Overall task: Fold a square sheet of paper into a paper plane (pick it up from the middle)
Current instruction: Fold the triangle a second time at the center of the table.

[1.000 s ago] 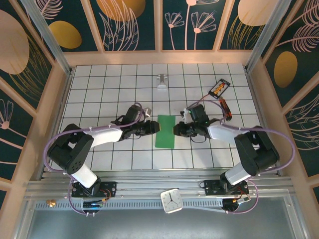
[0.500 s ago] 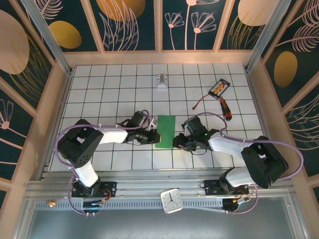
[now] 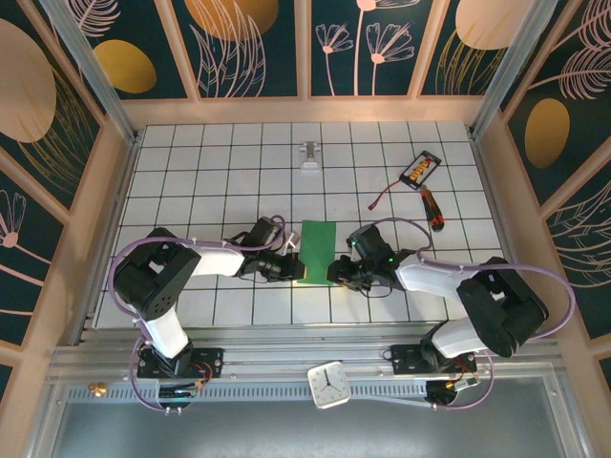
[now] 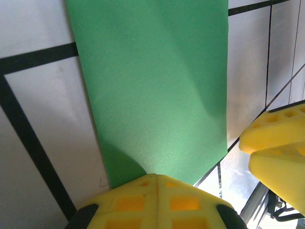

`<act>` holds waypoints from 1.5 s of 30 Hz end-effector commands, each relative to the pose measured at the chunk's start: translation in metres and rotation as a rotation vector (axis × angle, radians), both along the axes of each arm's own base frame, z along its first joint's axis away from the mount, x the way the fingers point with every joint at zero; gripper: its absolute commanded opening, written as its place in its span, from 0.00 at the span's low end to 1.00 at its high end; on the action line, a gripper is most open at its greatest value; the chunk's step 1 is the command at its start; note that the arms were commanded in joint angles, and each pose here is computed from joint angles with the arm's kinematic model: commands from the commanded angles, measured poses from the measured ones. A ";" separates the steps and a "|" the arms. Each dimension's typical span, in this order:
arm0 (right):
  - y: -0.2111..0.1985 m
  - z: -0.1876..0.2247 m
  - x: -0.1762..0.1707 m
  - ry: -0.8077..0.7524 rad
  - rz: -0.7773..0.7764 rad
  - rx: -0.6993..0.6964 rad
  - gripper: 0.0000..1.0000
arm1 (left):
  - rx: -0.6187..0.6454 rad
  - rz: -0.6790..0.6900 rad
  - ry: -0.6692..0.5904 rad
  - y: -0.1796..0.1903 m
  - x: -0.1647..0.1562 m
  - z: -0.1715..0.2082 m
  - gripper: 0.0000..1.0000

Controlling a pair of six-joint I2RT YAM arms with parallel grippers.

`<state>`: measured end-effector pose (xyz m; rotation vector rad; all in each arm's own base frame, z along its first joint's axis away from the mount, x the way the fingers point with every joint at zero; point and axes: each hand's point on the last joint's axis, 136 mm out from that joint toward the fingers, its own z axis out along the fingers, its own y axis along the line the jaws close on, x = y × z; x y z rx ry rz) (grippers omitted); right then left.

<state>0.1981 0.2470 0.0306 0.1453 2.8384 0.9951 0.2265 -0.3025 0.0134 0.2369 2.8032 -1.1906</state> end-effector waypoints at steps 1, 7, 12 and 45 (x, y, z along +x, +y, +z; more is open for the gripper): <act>-0.003 -0.010 -0.003 0.008 -0.014 -0.020 0.33 | 0.038 -0.010 0.041 0.009 -0.012 -0.016 0.00; -0.002 -0.014 -0.004 0.013 -0.013 -0.018 0.33 | 0.037 -0.005 0.041 0.009 -0.011 -0.016 0.00; 0.005 -0.013 0.000 0.008 -0.010 0.010 0.33 | 0.037 -0.007 0.040 0.009 -0.012 -0.017 0.00; 0.010 -0.001 0.017 -0.041 -0.009 0.013 0.29 | 0.040 -0.023 0.044 0.010 -0.015 -0.018 0.00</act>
